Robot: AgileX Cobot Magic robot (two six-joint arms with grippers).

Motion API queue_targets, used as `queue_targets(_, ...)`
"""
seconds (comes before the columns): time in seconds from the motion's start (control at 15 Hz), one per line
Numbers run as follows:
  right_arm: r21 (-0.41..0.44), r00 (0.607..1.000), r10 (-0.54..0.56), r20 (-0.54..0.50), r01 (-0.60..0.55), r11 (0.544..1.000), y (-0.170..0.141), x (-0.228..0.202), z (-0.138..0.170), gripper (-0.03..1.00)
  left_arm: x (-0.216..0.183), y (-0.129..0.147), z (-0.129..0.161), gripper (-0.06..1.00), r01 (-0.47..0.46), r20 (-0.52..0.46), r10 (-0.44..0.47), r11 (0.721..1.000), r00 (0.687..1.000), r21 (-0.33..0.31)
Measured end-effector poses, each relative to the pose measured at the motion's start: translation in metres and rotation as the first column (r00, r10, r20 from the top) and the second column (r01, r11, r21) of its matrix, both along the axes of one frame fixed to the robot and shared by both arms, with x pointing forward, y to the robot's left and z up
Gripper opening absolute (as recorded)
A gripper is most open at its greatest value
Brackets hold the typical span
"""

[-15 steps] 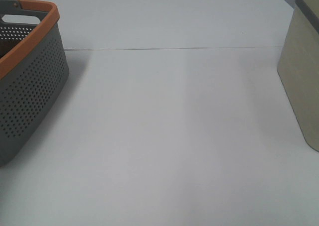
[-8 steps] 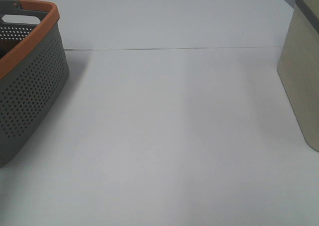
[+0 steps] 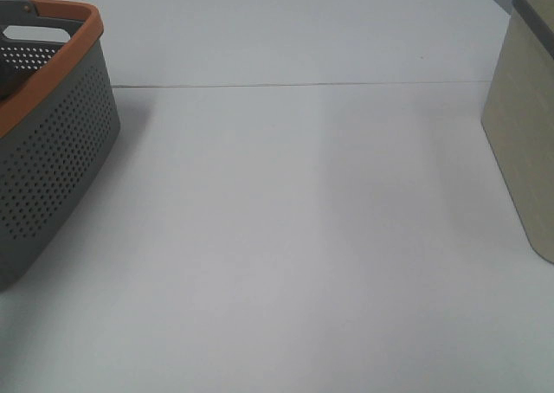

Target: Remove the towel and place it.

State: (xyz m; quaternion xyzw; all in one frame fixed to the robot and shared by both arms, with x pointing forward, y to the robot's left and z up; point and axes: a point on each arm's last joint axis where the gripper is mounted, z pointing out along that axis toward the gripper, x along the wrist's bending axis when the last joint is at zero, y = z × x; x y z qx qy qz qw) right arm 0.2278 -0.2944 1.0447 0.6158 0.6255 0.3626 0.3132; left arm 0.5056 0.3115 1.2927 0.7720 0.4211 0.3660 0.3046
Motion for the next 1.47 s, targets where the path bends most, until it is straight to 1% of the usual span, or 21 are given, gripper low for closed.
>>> queue_targets(0.07, 0.003, 1.000, 0.002, 0.002, -0.002, 1.000, 0.000, 0.000, 0.000, 0.63, 0.000, -0.001, 0.004, 0.01, 0.010, 0.015, -0.010, 1.000, 1.000, -0.012)
queue_targets(0.13, 0.011, 1.000, 0.007, -0.002, -0.007, 1.000, 0.001, 0.001, 0.000, 0.63, 0.000, -0.005, 0.011, 0.01, 0.031, 0.044, -0.029, 0.998, 0.999, -0.046)
queue_targets(0.27, 0.028, 0.998, 0.022, -0.051, -0.021, 0.999, 0.003, 0.008, 0.001, 0.63, 0.003, -0.013, 0.029, 0.01, 0.064, 0.132, -0.049, 0.991, 0.990, -0.117)
queue_targets(0.33, 0.034, 0.995, 0.035, -0.088, -0.033, 0.999, 0.005, 0.014, 0.001, 0.63, 0.005, -0.023, 0.039, 0.01, 0.094, 0.182, -0.067, 0.986, 0.981, -0.141)
queue_targets(0.47, 0.051, 0.986, 0.051, -0.158, -0.044, 0.998, 0.007, 0.024, 0.001, 0.63, 0.011, -0.051, 0.050, 0.01, 0.196, 0.242, -0.155, 0.968, 0.958, -0.156)
queue_targets(0.53, 0.060, 0.981, 0.057, -0.185, -0.047, 0.997, 0.008, 0.029, 0.001, 0.63, 0.019, -0.066, 0.049, 0.01, 0.239, 0.249, -0.198, 0.959, 0.948, -0.149)
queue_targets(0.6, 0.070, 0.976, 0.062, -0.210, -0.049, 0.996, 0.009, 0.033, 0.000, 0.63, 0.029, -0.085, 0.044, 0.01, 0.272, 0.244, -0.234, 0.953, 0.941, -0.133)
queue_targets(0.67, 0.079, 0.969, 0.067, -0.237, -0.049, 0.996, 0.009, 0.037, 0.000, 0.63, 0.040, -0.102, 0.036, 0.01, 0.274, 0.222, -0.247, 0.957, 0.943, -0.100)
queue_targets(0.8, 0.100, 0.960, 0.079, -0.270, -0.053, 0.994, 0.011, 0.043, -0.001, 0.63, 0.063, -0.133, 0.014, 0.01, 0.231, 0.163, -0.229, 0.973, 0.960, 0.006)
queue_targets(0.87, 0.117, 0.949, 0.088, -0.302, -0.055, 0.992, 0.013, 0.050, -0.002, 0.66, 0.073, -0.163, -0.003, 0.01, 0.218, 0.136, -0.230, 0.971, 0.964, 0.095)
queue_targets(0.93, 0.127, 0.946, 0.094, -0.310, -0.057, 0.990, 0.014, 0.054, -0.001, 0.72, 0.075, -0.182, -0.011, 0.01, 0.222, 0.126, -0.241, 0.964, 0.962, 0.147)
queue_targets(1.0, 0.149, 0.950, 0.101, -0.294, -0.059, 0.987, 0.015, 0.058, 0.001, 0.78, 0.075, -0.199, -0.019, 0.01, 0.242, 0.114, -0.265, 0.953, 0.957, 0.181)
queue_targets(1.07, 0.177, 0.958, 0.106, -0.265, -0.060, 0.982, 0.017, 0.062, 0.004, 0.82, 0.076, -0.215, -0.028, 0.01, 0.272, 0.095, -0.294, 0.942, 0.951, 0.195)
queue_targets(1.2, 0.244, 0.971, 0.115, -0.212, -0.061, 0.968, 0.022, 0.072, 0.010, 0.84, 0.078, -0.240, -0.045, 0.01, 0.314, 0.056, -0.330, 0.930, 0.942, 0.193)
queue_targets(1.27, 0.269, 0.972, 0.121, -0.203, -0.063, 0.961, 0.023, 0.076, 0.011, 0.84, 0.080, -0.249, -0.053, 0.01, 0.326, 0.038, -0.339, 0.926, 0.940, 0.190)
queue_targets(1.33, 0.278, 0.971, 0.127, -0.201, -0.067, 0.958, 0.024, 0.078, 0.011, 0.84, 0.081, -0.254, -0.057, 0.01, 0.332, 0.027, -0.343, 0.925, 0.939, 0.187)
queue_targets(1.47, 0.280, 0.965, 0.177, -0.193, -0.119, 0.953, 0.028, 0.085, 0.011, 0.84, 0.082, -0.269, -0.070, 0.01, 0.349, -0.010, -0.353, 0.920, 0.936, 0.176)
